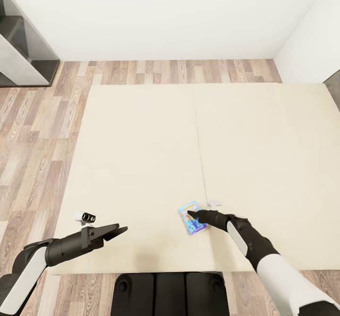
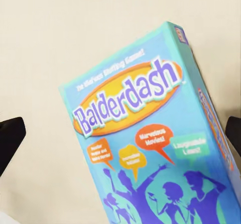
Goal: Put all the toys in the child's room - the three board games (two on the bed and one on the table), the two jigsaw puzzles on the table, and the tennis ball on the table - inside the toy box on the table in the child's room.
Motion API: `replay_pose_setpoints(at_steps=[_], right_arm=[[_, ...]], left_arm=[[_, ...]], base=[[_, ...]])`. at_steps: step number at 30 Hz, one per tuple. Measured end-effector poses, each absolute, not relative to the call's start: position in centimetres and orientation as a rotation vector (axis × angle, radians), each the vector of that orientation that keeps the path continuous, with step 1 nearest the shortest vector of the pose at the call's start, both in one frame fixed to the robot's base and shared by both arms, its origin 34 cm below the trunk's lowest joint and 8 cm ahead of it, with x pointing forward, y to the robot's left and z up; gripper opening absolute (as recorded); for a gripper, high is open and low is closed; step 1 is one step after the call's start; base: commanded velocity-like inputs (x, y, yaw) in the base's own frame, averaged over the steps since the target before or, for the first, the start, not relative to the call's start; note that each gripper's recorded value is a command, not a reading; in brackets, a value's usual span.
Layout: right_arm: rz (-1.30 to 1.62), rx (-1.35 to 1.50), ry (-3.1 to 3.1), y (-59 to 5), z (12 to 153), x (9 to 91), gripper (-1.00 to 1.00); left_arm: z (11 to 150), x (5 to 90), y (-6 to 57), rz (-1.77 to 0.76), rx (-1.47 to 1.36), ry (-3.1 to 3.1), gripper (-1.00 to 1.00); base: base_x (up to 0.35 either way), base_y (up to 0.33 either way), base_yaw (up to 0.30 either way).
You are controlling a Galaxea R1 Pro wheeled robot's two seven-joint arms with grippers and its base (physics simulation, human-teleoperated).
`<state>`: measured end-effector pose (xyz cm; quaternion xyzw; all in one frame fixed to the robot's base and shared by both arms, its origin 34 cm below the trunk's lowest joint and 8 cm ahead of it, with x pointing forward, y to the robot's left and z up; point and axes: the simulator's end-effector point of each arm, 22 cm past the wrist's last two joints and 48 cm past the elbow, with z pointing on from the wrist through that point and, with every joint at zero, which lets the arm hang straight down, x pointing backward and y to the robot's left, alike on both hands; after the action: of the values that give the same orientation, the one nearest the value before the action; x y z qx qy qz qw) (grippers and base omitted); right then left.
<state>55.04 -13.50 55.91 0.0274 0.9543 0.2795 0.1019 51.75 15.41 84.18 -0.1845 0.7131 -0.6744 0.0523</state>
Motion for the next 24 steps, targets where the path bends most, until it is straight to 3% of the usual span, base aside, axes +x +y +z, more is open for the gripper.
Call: replay_pose_setpoints(at_steps=[24], right_arm=[[0.839, 0.078, 2.834, -11.9, 55.8, 54.5, 1.00]], left_arm=[[84.2, 51.7, 15.3, -2.051, -0.562, 2.168, 1.00]], base=[[0.000, 0.000, 0.000]])
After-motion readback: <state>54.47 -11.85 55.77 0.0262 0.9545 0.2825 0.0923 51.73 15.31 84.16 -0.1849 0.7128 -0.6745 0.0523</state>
